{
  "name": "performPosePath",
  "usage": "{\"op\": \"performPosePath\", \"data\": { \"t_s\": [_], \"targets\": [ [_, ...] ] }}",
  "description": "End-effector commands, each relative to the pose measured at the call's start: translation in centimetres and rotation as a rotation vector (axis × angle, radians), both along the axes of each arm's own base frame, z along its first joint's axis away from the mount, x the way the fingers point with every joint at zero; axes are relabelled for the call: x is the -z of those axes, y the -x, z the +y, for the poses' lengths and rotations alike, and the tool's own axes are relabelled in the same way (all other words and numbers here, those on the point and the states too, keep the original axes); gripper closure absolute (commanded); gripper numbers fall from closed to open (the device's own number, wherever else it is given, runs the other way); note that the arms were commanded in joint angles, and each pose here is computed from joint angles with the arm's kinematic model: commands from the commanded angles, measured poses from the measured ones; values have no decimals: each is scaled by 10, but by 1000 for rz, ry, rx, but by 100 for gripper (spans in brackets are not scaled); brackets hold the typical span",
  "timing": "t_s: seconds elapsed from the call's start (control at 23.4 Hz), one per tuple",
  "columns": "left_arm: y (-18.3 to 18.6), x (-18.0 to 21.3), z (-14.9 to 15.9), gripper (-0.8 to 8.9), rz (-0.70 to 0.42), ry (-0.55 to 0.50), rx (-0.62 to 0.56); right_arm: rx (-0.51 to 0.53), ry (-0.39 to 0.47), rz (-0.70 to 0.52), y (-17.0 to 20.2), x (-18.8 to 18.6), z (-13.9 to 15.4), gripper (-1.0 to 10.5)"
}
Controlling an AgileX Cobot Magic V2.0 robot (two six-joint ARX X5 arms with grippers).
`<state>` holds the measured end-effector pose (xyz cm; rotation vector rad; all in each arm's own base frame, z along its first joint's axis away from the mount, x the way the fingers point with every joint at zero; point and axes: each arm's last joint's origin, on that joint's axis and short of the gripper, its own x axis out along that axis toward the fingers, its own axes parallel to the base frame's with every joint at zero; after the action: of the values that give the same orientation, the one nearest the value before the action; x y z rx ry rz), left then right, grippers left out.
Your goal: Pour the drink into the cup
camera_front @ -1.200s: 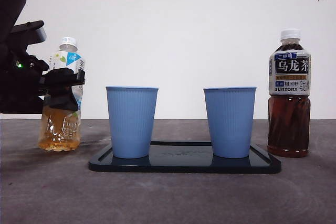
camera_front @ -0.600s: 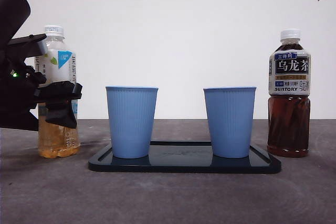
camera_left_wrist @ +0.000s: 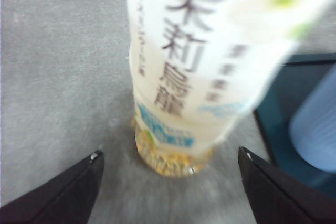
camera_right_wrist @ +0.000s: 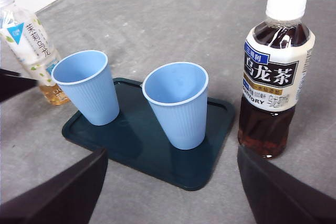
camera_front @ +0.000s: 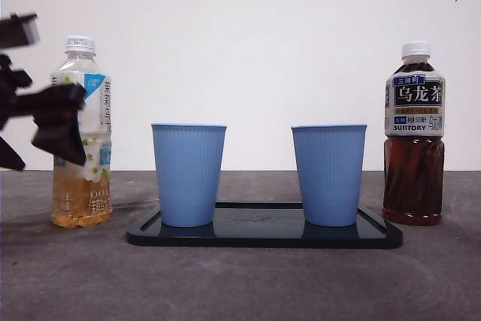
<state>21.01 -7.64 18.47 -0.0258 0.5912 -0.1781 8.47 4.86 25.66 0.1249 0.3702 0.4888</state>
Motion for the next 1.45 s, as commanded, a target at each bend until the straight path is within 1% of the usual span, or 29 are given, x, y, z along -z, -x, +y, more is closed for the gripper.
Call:
{"op": "performPosePath", "data": {
  "t_s": [0.04,0.17,0.26,0.3,0.34,0.43,0.47,0.51,0.55,0.6,0.85,0.94,1.02,1.24,1.28,1.36,1.45],
  "targets": [
    [12,-15,1,404,-12,24,5,18,-7,-9,0,-3,0,554],
    [37,-34,5,408,-32,50,41,51,-27,3,-1,-3,-1,554],
    [52,-46,8,415,-66,106,82,54,-33,7,-1,-3,-1,555],
    [60,-52,10,436,-87,129,104,54,-33,11,-1,-3,0,555],
    [66,-57,12,491,-108,149,114,57,-37,19,-2,-2,0,566],
    [79,-64,17,624,-142,192,113,60,-35,39,-4,-1,1,659],
    [83,-67,19,696,-154,203,111,60,-32,44,-5,0,2,737],
    [88,-69,21,788,-170,216,109,60,-27,52,-6,0,2,832],
    [91,-71,22,806,-184,221,110,60,-24,56,-6,1,3,897],
    [94,-73,24,806,-198,226,111,61,-22,59,-7,1,3,936],
    [101,-77,27,806,-237,242,114,58,-37,49,-8,0,4,936],
    [101,-77,27,806,-237,242,114,72,-80,51,-8,-2,4,936],
    [101,-77,27,806,-237,242,114,69,-97,22,-9,-5,5,936],
    [101,-77,27,806,-237,242,114,69,-106,8,-10,-7,5,936],
    [102,-77,27,806,-238,231,118,69,-106,8,-10,-7,5,936],
    [107,-81,36,806,-332,71,132,69,-105,8,-10,-7,5,936],
    [109,-82,43,806,-386,-9,111,69,-106,8,-10,-7,5,936]
  ]
}}
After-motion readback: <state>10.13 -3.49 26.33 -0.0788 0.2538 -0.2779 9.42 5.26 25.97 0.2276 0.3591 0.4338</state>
